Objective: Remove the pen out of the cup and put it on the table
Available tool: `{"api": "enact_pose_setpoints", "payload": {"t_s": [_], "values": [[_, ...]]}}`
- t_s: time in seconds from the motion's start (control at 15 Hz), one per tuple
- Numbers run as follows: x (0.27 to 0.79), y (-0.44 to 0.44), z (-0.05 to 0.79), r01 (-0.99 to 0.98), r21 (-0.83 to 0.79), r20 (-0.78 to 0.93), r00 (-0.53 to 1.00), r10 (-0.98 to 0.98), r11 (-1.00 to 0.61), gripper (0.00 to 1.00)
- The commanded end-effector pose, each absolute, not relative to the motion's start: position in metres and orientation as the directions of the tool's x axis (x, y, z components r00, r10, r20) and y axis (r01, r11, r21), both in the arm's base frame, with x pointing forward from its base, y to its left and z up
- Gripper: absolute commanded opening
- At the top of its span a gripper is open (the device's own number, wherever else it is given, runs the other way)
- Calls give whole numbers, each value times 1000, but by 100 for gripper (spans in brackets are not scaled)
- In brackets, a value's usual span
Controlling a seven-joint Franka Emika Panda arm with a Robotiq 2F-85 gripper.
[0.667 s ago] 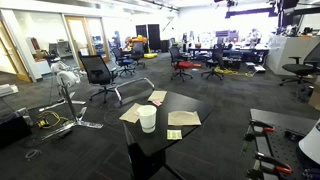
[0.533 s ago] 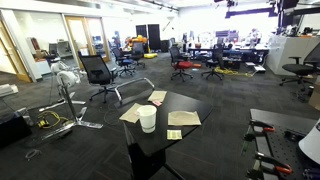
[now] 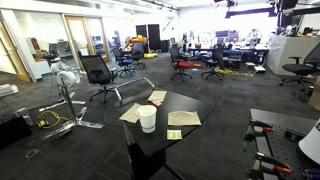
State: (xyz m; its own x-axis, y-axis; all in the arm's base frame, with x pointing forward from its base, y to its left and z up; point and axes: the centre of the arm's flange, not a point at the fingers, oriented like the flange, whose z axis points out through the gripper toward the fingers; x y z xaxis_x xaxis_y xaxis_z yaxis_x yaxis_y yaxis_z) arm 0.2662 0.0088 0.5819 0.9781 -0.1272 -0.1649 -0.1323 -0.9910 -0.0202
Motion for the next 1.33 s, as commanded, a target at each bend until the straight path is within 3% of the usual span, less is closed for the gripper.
{"api": "enact_pose_setpoints", "payload": {"t_s": [0.0, 0.67, 1.27], "values": [[289, -1, 580, -89, 15, -137, 986, -90, -996, 100], [403, -26, 543, 202, -46, 48, 979, 200, -978, 100], [491, 17, 494, 428, -32, 221, 884, 411, -903, 100]]}}
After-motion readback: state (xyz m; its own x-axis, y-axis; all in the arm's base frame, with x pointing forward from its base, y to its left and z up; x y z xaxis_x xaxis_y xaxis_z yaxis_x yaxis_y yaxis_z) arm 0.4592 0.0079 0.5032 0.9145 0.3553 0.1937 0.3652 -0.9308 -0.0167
